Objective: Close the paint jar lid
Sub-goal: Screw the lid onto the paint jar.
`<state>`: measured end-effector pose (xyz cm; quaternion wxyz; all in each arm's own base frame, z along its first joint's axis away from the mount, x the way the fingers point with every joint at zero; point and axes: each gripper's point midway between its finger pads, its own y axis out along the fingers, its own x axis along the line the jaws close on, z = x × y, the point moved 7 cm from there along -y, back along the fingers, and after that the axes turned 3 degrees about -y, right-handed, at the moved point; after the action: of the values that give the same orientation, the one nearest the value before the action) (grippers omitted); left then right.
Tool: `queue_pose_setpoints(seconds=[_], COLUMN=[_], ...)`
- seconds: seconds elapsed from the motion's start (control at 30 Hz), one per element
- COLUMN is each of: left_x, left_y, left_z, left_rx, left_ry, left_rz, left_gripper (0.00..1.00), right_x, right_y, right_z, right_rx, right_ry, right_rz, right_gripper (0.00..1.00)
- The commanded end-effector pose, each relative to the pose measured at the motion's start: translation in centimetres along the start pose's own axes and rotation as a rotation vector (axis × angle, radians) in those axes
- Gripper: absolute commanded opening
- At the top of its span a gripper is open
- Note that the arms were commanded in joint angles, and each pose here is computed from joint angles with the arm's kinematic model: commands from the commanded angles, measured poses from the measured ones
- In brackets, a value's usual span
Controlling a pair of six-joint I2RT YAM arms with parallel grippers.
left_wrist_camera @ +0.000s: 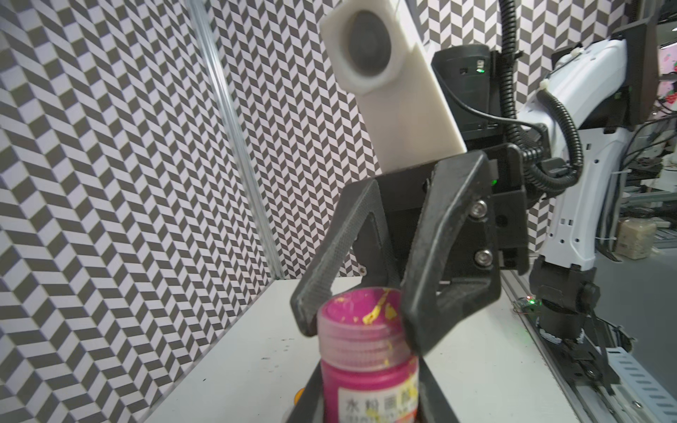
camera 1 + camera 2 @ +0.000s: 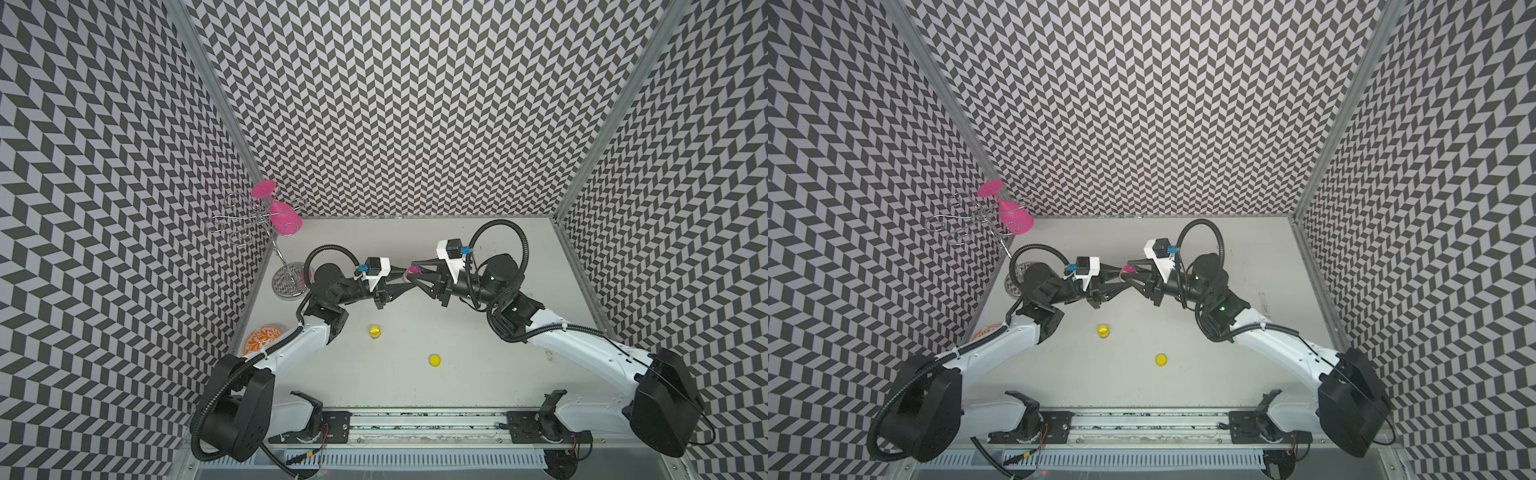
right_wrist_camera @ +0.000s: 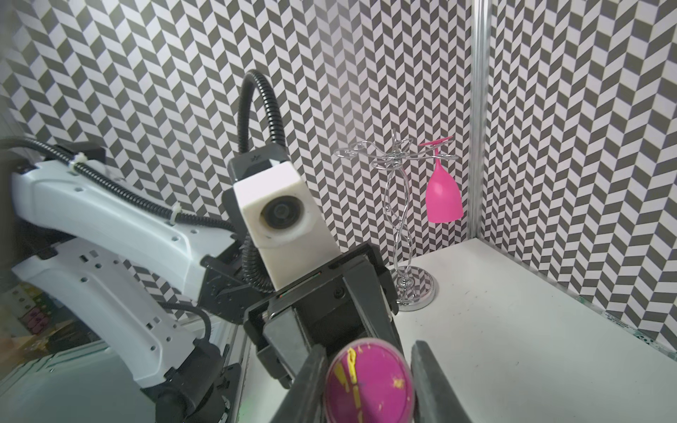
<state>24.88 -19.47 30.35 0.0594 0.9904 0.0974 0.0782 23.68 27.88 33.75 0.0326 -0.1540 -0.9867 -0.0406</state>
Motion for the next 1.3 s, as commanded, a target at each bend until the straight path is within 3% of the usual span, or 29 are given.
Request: queue_pose_setpoints(seconds=[0.0, 0.27, 0.63, 0.83, 1.07, 1.1, 1.2, 1.27], left_x=[1.1, 1.9, 1.4, 1.1, 1.7, 1.8, 2.3, 2.7], left_y=[-0.3, 0.8, 1.6, 2.0, 2.2, 2.2, 1.9, 1.4], left_z=[-4.2, -6.2, -9.4, -9.5, -8.1, -7.9, -6.9, -6.1], left_rx=[-0.131, -0.142, -0.261, -0.277, -0.212, -0.197, -0.152, -0.121], left_ry=[0.126, 0.292, 0.445, 0.507, 0.475, 0.466, 0.423, 0.391], left_rz=[-0.173, -0.486, -0.835, -0.899, -0.909, -0.903, -0.882, -0.872], left_gripper=[0.26, 0.26, 0.26, 0.26, 0.27, 0.27, 0.27, 0.27], right_x=[-0.6, -0.6, 0.1, 0.8, 1.0, 1.1, 1.1, 1.0], right_y=[0.9, 2.0, 3.9, 5.6, 5.7, 5.5, 4.1, 3.0], right_z=[1.0, 1.4, 3.8, 4.5, 4.5, 4.4, 3.7, 3.5], right_rx=[0.022, 0.024, 0.068, 0.094, 0.085, 0.082, 0.053, 0.026], right_ry=[0.065, 0.141, 0.295, 0.374, 0.387, 0.380, 0.360, 0.347], right_rz=[0.064, 0.196, 0.353, 0.360, 0.349, 0.350, 0.386, 0.421], right_gripper=[0.00, 0.00, 0.00, 0.00, 0.00, 0.05, 0.34, 0.48])
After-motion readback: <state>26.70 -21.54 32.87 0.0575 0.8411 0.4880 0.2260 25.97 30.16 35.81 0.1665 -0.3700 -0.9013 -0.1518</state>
